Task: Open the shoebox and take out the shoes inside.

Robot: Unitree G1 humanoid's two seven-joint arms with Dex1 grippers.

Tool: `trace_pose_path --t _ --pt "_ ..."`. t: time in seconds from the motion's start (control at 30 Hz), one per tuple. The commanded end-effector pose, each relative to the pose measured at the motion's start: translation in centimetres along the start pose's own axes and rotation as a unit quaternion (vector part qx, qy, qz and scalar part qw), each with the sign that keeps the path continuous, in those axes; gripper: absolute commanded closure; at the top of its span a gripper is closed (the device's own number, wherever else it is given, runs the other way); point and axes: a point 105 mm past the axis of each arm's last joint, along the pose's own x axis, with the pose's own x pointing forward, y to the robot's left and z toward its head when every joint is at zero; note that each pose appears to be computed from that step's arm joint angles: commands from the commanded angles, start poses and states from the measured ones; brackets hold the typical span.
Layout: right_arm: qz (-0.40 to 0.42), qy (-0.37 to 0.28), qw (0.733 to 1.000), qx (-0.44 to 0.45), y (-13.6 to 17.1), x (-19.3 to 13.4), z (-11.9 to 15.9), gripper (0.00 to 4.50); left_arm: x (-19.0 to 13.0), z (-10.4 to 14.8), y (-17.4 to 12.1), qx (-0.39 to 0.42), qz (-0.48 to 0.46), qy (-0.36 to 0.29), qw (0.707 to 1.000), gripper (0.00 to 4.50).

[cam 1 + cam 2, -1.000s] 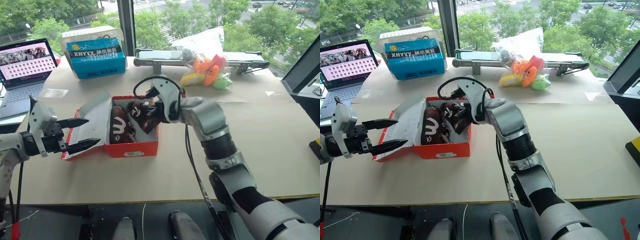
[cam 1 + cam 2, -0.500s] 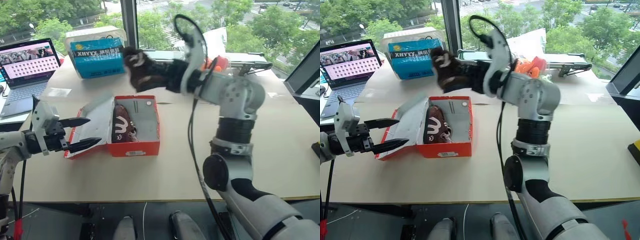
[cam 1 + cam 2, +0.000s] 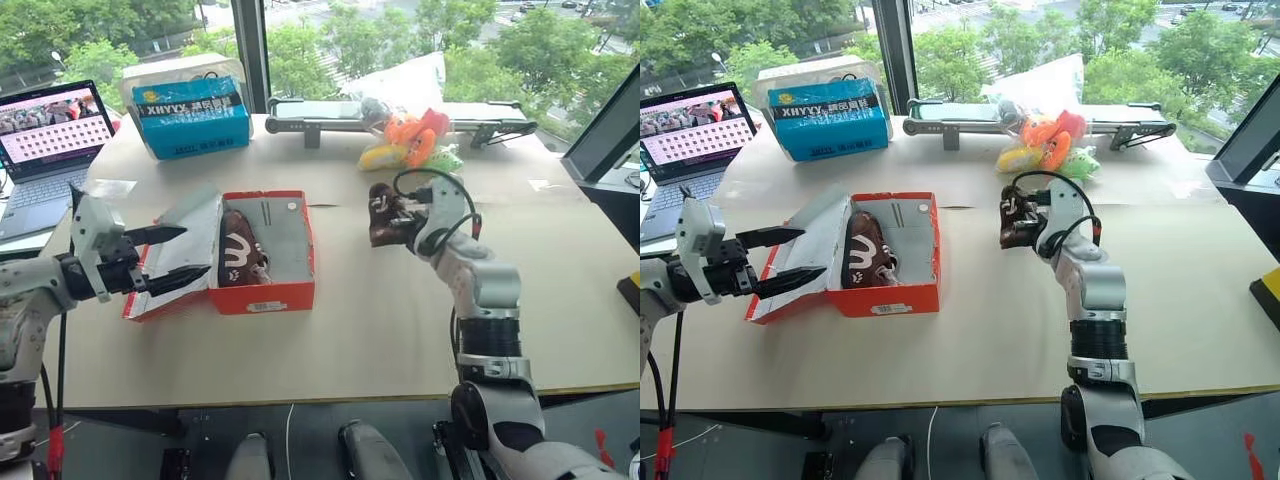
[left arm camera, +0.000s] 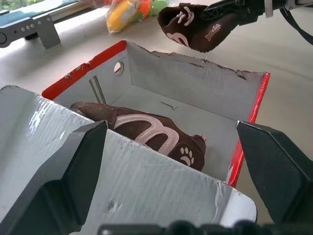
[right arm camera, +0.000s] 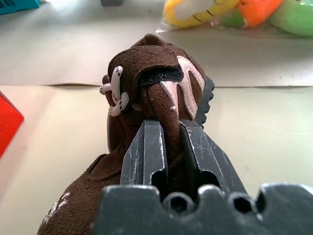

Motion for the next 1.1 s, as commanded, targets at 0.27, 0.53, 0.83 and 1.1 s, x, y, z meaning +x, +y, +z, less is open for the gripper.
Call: trace_pose_path --t 0.27,0.53,0.83,1.1 --pt "-0.027 0.012 0.999 -0.026 -2.0 -0.2 -2.0 2.68 0.3 1.4 0.2 0.03 -0.003 -0.015 0.999 0.0" --pt "-0.059 0.046 0.993 -0.09 -3.9 -1.6 -1.9 0.06 0.2 1.0 0.0 0.022 -0.011 -0.014 1.0 0.0" --pt "0.004 -0.019 0.993 -0.114 -1.7 -3.9 4.2 0.06 -1.0 -1.3 0.5 0.015 0.009 0.007 1.0 0.0" --pt "0.232 -0.061 0.968 -0.081 8.0 -7.0 11.8 0.06 -2.0 -2.4 0.4 0.017 0.023 0.013 1.0 0.0"
